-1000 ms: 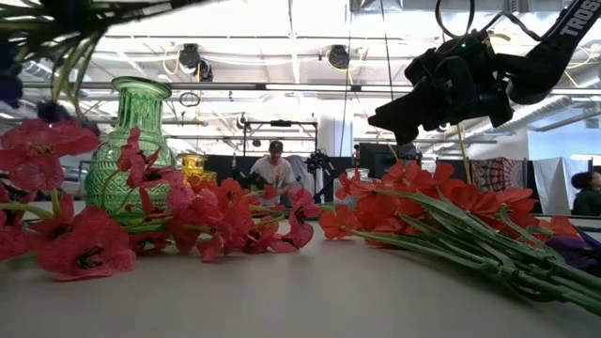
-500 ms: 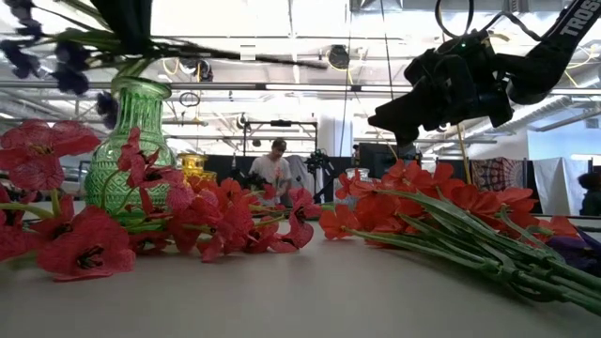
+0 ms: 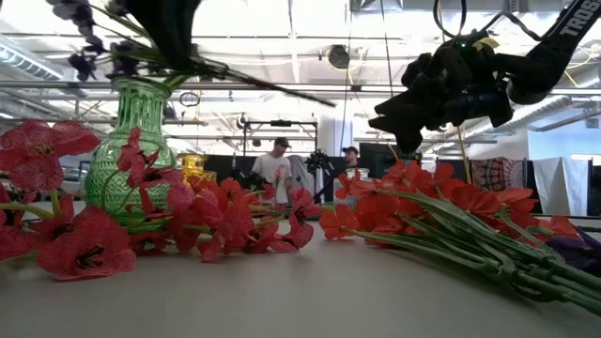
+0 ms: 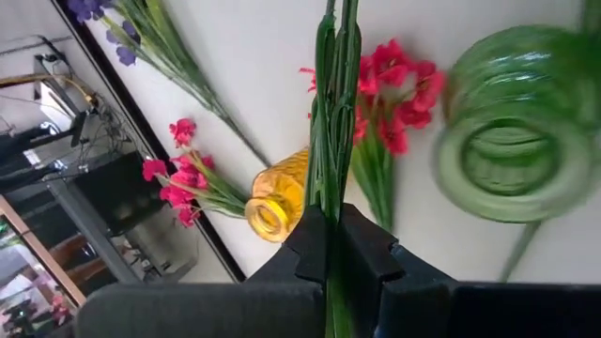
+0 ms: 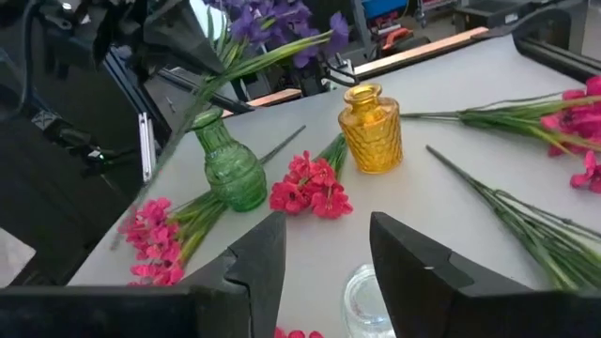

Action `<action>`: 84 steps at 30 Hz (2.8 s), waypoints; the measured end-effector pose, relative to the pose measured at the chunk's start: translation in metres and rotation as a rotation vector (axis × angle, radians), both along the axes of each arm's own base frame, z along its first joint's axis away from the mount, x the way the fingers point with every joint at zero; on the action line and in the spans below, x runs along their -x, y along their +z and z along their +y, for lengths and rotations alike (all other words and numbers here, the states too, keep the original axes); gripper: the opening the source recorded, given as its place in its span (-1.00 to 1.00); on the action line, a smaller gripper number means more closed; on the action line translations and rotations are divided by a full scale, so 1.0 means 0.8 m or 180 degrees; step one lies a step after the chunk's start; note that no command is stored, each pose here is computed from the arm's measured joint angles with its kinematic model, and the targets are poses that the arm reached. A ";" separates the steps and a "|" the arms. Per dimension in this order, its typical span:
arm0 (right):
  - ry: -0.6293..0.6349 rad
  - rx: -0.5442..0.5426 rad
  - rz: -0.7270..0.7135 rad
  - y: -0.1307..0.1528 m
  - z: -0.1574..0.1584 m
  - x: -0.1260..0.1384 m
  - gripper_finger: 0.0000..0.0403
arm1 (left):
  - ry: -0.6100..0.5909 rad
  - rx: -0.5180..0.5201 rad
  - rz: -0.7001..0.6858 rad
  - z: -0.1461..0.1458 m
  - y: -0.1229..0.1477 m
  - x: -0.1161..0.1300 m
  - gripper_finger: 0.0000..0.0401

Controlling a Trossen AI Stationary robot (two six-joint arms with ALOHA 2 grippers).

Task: Sort flowers into vase by color
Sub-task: Put the bottom left violet flowers into the yellow vase

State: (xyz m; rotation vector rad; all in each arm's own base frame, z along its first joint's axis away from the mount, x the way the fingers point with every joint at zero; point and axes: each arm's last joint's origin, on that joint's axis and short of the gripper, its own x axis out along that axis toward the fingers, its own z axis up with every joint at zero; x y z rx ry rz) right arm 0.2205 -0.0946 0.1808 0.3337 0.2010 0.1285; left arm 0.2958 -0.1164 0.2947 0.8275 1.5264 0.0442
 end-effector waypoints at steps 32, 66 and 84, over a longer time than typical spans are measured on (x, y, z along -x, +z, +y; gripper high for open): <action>-0.0046 0.0910 0.0235 0.129 0.077 -0.089 -0.26 | -0.0325 -0.0641 -0.0069 0.096 0.036 -0.016 -0.93; -0.0079 0.0622 0.0567 0.118 0.098 -0.088 -0.88 | -0.0994 -0.0971 -0.1020 0.086 0.050 -0.075 -0.92; -0.0135 0.0714 0.0720 0.113 0.097 -0.086 -0.99 | -0.0635 -0.1858 -0.1309 0.048 0.067 -0.059 -0.18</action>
